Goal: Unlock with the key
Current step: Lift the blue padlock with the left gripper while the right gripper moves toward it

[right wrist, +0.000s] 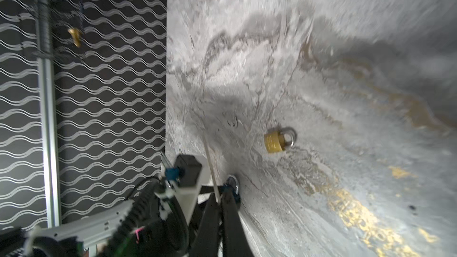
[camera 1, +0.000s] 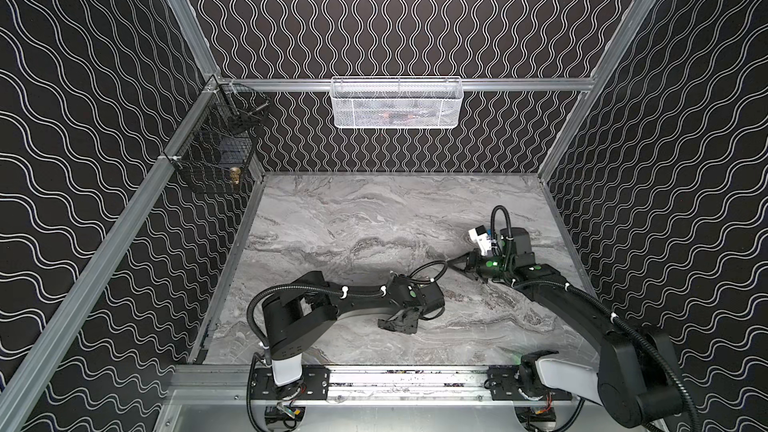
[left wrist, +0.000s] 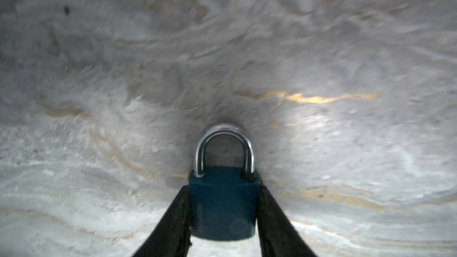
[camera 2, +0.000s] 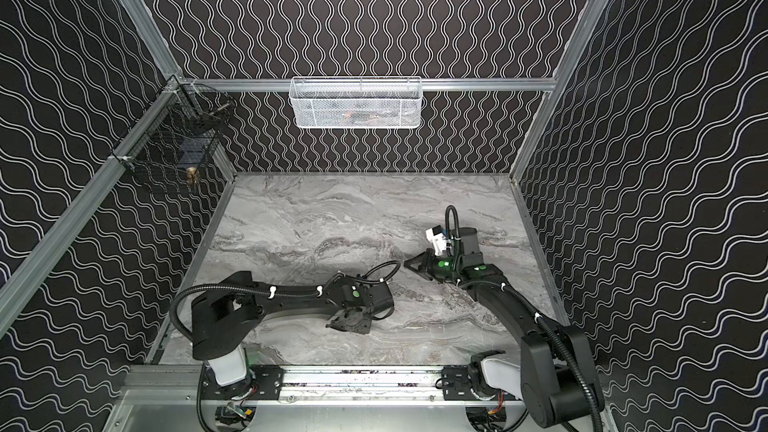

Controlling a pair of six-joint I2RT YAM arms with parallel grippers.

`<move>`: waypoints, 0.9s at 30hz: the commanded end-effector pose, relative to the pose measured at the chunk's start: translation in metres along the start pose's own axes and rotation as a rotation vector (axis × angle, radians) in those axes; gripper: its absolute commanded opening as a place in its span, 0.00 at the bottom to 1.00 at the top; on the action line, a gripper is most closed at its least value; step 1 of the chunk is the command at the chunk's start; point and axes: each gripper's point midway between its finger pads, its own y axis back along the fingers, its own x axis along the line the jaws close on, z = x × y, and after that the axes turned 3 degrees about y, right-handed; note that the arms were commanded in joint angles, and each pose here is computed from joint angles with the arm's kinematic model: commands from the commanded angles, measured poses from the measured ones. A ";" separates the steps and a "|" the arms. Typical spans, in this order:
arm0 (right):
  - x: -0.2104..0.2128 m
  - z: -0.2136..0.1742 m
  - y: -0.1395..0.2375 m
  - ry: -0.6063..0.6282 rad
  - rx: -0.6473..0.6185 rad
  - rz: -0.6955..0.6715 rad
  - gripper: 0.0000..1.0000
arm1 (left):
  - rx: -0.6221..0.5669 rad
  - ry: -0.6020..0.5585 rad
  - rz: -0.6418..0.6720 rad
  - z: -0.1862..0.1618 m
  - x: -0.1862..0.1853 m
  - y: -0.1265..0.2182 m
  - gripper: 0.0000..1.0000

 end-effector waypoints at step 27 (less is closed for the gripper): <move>0.008 -0.039 -0.023 0.033 0.103 0.073 0.00 | 0.152 0.099 0.052 0.002 0.016 -0.003 0.56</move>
